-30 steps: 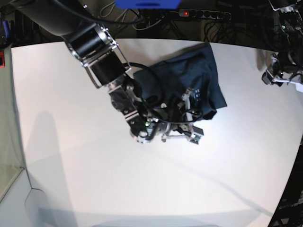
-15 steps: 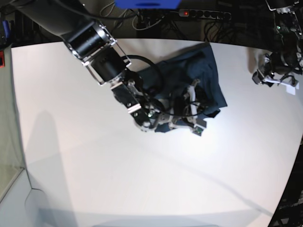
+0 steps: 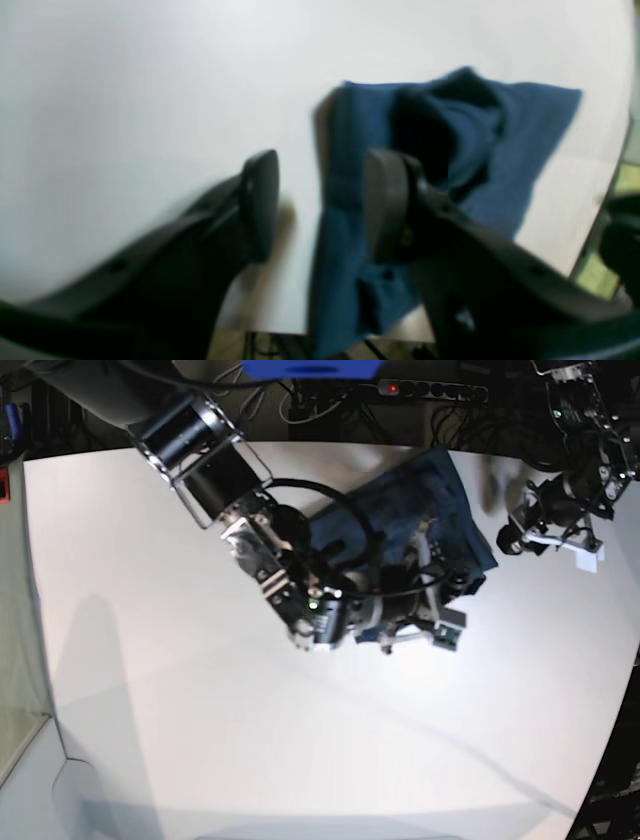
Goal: Layout the t-shirt on the table in an organized manner, then fold the t-shirt properly
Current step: 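Grasp the bundle corner with the right gripper and rotate the bundle, then push the bundle edge with the left gripper to square it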
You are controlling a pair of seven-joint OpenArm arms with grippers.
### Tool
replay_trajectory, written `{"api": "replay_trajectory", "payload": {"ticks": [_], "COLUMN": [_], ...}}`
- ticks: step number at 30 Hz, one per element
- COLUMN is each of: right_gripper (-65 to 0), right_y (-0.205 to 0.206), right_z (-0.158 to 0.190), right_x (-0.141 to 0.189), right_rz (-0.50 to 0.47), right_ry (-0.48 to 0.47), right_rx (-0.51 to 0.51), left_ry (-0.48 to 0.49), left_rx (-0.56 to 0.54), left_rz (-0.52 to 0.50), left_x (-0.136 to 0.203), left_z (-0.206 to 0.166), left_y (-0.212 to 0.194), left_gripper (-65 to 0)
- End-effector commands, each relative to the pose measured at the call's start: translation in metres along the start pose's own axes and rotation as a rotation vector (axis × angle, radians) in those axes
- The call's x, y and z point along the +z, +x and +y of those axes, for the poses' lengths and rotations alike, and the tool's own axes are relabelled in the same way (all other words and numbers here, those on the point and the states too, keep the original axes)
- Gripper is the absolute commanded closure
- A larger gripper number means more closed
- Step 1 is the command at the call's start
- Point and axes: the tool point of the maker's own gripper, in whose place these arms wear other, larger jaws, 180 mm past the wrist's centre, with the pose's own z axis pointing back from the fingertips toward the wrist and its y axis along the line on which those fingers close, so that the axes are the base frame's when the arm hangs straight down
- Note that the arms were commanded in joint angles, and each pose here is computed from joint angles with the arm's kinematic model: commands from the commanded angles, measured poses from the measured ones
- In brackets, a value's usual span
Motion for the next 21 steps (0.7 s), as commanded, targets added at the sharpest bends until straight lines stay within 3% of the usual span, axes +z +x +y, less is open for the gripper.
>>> {"api": "replay_trajectory", "payload": {"ticks": [1,5,8,11,21], "right_gripper": [-6.9,-6.9,-6.9,-6.9,-6.9], "right_y": [0.017,-0.008,-0.022,-0.037,-0.074], "right_z": [-0.002,-0.012,-0.017,-0.021,-0.023], "right_x": [0.01,0.035,0.048,0.062,0.094], "right_rz": [-0.059,-0.032,-0.02,0.004,0.053], "right_ry": [-0.006,-0.071,-0.104,-0.137,-0.205], "right_rx": [0.022,0.007,-0.008,-0.015,-0.045], "left_ry": [-0.049,-0.162,-0.194,-0.231,-0.225], "left_rx": [-0.002,0.045,0.072,0.108,0.198], "left_rz": [-0.014,0.035,0.057,0.078,0.108], "left_x": [0.005,0.009,0.011,0.012,-0.003], "left_z": [-0.014,-0.038,-0.041,-0.046,-0.039], "left_y": [0.007,-0.006,-0.014,-0.024,-0.042], "left_gripper": [-27.8,-37.2,-41.6,-41.7,-41.8]}}
